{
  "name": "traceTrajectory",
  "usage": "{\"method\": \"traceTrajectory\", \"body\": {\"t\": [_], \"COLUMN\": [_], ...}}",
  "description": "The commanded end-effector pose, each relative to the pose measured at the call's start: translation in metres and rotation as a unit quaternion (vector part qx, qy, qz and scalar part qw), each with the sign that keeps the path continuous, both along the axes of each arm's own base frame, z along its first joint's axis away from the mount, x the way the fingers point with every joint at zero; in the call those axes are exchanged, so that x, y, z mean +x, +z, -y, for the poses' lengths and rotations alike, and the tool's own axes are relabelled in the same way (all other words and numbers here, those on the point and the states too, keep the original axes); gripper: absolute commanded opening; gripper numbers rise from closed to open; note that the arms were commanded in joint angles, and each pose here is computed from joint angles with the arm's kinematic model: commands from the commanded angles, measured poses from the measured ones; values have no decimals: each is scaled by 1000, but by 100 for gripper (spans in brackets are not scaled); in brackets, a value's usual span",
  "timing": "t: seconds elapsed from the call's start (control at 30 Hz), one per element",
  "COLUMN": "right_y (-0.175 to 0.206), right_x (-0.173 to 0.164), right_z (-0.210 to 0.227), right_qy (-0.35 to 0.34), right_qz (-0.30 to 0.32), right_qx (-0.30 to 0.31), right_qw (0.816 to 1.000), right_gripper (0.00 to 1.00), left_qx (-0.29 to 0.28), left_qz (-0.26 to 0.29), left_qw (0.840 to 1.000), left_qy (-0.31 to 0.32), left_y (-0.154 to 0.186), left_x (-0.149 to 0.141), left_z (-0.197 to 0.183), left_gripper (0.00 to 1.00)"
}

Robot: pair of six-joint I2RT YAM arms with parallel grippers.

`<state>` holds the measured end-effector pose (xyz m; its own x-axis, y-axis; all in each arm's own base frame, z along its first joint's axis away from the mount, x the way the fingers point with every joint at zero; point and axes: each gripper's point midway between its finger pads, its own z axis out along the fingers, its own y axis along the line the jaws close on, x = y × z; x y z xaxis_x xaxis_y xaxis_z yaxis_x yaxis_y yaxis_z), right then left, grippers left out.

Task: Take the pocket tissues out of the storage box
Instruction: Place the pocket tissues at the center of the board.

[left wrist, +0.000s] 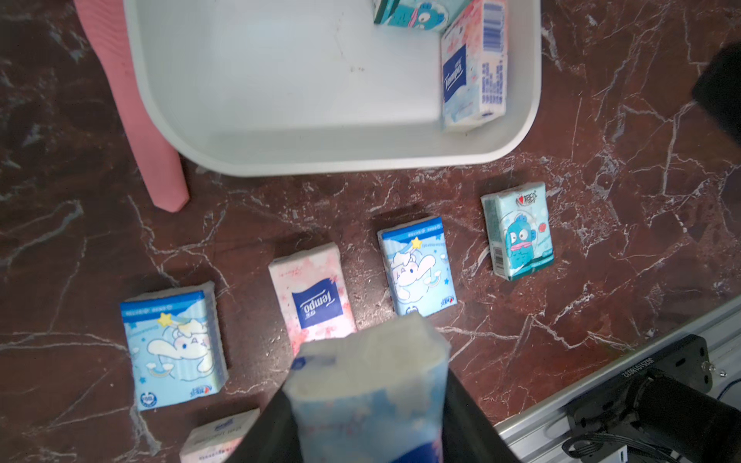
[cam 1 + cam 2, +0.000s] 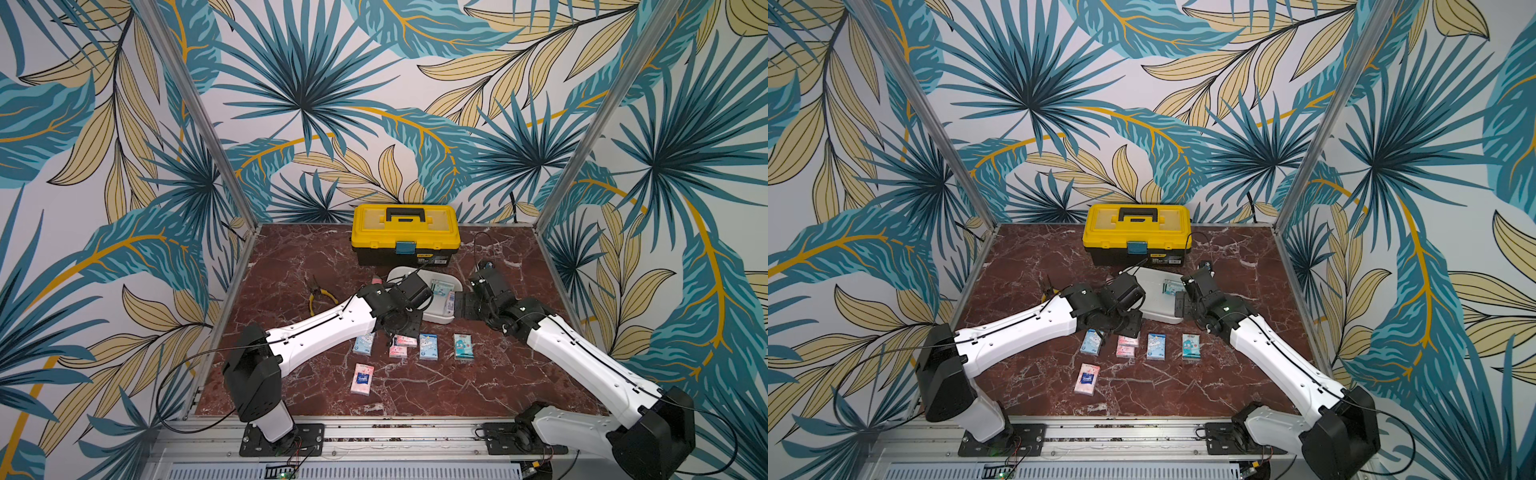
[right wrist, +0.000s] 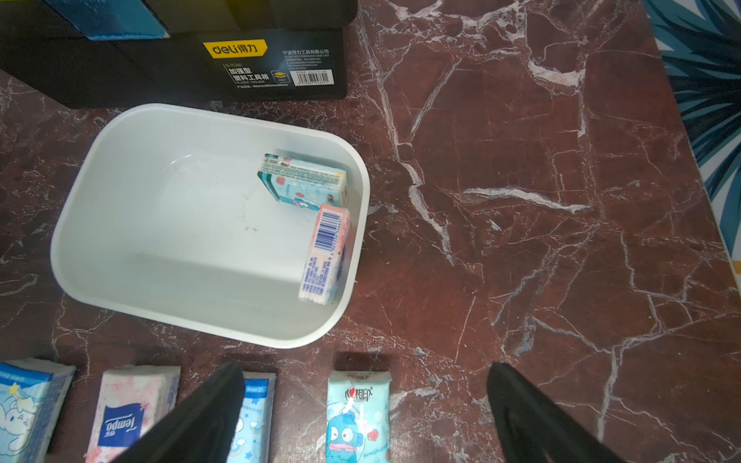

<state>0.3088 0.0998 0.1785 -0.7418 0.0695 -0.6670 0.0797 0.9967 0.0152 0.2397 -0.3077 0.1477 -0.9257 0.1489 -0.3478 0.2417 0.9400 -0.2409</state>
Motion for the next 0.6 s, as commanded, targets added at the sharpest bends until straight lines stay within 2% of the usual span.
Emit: {"method": "traceTrajectory", "body": {"t": [0.0, 0.33, 0.57], "right_y": [7, 9, 5], "right_x": [6, -2, -15], "right_z": [-1, 11, 19], "right_qy": [-2, -30, -46], "right_qz": [12, 27, 33], "right_qx": [6, 7, 20], "right_qw": [1000, 999, 998], "right_gripper": [99, 99, 99], "left_qx": [-21, -10, 17], "left_qz": [-27, -84, -112], "left_qw": [999, 996, 994], "left_qy": [20, 11, -2], "left_y": [-10, -52, -81], "left_x": [-18, -55, -64], "left_z": [-7, -18, -20], "left_gripper": [52, 52, 52]}}
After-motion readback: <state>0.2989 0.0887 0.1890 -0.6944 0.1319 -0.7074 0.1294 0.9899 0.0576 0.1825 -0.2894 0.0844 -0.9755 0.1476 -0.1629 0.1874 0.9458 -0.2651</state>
